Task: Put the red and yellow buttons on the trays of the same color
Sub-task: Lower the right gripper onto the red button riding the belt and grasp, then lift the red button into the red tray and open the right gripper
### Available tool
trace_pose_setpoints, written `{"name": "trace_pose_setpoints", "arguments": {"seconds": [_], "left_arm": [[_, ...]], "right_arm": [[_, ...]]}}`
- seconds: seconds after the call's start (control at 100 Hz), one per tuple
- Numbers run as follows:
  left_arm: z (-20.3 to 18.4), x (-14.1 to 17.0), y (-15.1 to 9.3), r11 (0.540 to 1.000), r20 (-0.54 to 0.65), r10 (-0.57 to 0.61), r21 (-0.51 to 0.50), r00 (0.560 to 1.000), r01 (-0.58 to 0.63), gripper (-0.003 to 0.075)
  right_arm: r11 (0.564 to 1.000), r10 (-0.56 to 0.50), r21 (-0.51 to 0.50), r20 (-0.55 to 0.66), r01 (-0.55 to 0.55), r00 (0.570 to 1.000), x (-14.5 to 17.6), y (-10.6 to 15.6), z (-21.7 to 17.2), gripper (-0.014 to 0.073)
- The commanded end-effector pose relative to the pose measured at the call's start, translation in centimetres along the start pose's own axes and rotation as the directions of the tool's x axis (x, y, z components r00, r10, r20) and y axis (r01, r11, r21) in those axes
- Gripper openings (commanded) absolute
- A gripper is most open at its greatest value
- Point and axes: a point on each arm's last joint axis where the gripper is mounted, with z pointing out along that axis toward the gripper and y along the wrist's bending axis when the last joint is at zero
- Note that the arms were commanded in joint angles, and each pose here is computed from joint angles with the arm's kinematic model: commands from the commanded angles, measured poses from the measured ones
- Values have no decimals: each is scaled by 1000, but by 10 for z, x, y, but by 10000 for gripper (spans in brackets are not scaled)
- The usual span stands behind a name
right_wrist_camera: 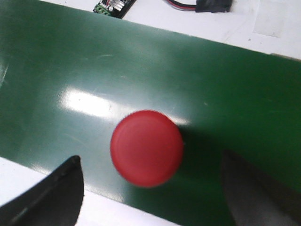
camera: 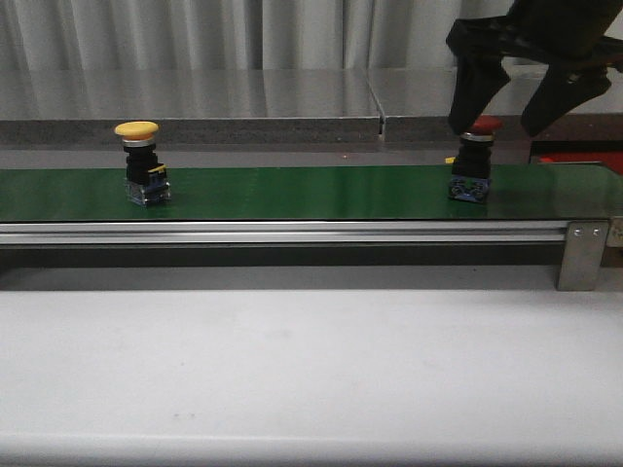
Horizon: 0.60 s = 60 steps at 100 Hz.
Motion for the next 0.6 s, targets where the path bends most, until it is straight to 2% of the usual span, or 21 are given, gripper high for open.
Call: {"name": "trace_pose_setpoints", "arguments": {"seconds": [0.0, 0.08, 0.15, 0.27, 0.34, 0.48, 0.59], "left_arm": [[-1, -14, 2, 1000, 94, -13, -14, 996, 15, -19], [-1, -14, 2, 1000, 94, -13, -14, 996, 15, -19], [-1, -14, 2, 1000, 94, -13, -14, 996, 15, -19], [-1, -14, 2, 1000, 94, -13, -14, 996, 15, -19], [-1, -14, 2, 1000, 94, -13, -14, 996, 15, -19], [-1, -14, 2, 1000, 94, -13, -14, 996, 15, -19], [-1, -14, 2, 1000, 94, -13, -14, 996, 15, -19]], "right_arm": [[1000, -27, 7, 92, 27, 995, -18, 2, -14, 596], [999, -39, 22, 78, 37, 996, -21, -2, -4, 583], [999, -40, 26, 63, 39, 997, -22, -4, 3, 507], [999, -28, 25, 46, 27, 999, -21, -5, 5, 221], [999, -30, 24, 43, 29, 999, -21, -4, 2, 118], [999, -23, 44, 44, 21, 999, -30, -16, -15, 102], [996, 19, 80, 75, -25, 997, -42, -42, -37, 102]]}}
